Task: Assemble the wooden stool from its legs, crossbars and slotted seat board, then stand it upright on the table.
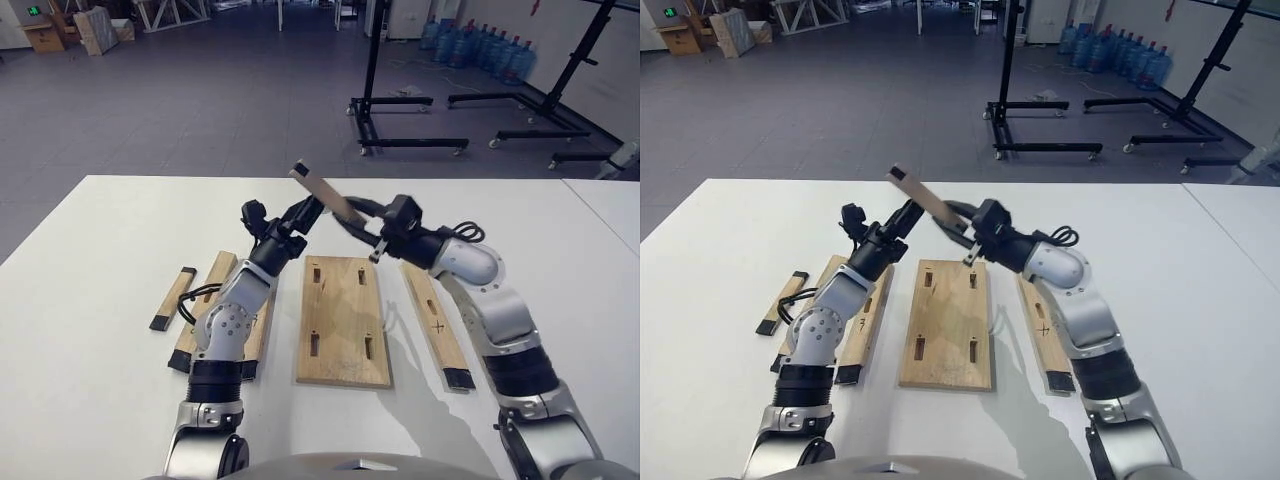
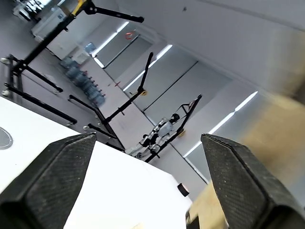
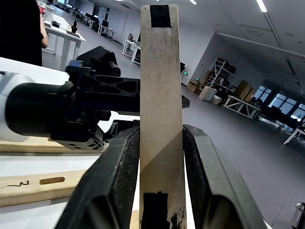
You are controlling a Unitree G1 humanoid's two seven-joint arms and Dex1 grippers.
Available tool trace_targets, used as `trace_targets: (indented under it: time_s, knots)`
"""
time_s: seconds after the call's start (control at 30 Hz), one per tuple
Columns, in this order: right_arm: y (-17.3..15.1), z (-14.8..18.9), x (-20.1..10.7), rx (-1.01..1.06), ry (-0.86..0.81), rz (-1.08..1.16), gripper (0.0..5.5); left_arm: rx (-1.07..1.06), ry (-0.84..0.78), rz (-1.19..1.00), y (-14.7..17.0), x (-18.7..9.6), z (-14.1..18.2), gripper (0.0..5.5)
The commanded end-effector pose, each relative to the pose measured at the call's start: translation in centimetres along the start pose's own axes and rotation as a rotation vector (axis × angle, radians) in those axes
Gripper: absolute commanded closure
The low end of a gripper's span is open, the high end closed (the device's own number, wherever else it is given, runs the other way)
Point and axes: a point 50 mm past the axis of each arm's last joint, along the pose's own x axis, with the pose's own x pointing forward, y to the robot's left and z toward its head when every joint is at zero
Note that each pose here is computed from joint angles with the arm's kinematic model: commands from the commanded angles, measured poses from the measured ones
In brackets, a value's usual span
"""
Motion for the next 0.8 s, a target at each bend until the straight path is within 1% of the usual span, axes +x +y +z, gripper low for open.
trace_targets:
  time_s: [0.03,0.1,0.2,0.27,0.33,0.4,0.47,0.53,0.63,0.73,0.77,0.8]
  knots:
    - [0.7,0.2,-0.2,-0.022,0.008,0.028,4.22,-0.086,-0.014,-0.032,-0.8,-0.2,-0.4,1.48]
    - [0.3,0.4,-0.2,-0.010,-0.003,-0.007,4.22,-0.081,0.017,-0.042,-1.0,-0.3,-0.8,1.48]
    - [-2.2,0.5,-0.4,-0.001,-0.001,-0.188,4.22,-0.061,0.042,-0.001,-0.4,-0.7,-1.2,1.48]
    - [-3.3,-0.4,-0.8,-0.001,0.055,-0.272,4.22,-0.031,0.074,0.017,-0.2,-0.9,-1.8,1.48]
    - [-3.7,-1.4,-1.1,0.012,0.104,-0.309,4.22,0.002,0.103,0.014,-0.3,-0.9,-2.2,1.48]
    - [-3.3,-2.0,-1.0,-0.011,0.140,-0.293,4.22,0.009,0.104,0.009,-0.4,-0.8,-2.2,1.48]
    - [-2.3,-3.2,-0.7,-0.062,0.213,-0.221,4.22,0.016,0.096,0.002,-0.6,-0.7,-2.1,1.48]
    - [-1.3,-4.0,-0.3,-0.091,0.247,-0.164,4.22,0.022,0.086,-0.005,-0.6,-0.6,-1.9,1.48]
    - [-0.2,-3.8,0.5,-0.102,0.210,-0.104,4.22,0.024,0.087,0.003,-0.5,-0.5,-1.9,1.48]
    - [0.4,-3.8,0.5,-0.100,0.207,-0.073,4.22,0.041,0.097,0.011,-0.3,-0.4,-2.1,1.48]
    - [0.5,-3.8,0.5,-0.095,0.209,-0.066,4.22,0.075,0.101,0.023,-0.3,-0.4,-2.1,1.48]
    - [0.7,-4.1,0.3,-0.076,0.232,-0.055,4.22,0.135,0.122,0.069,0.2,-0.2,-2.3,1.67]
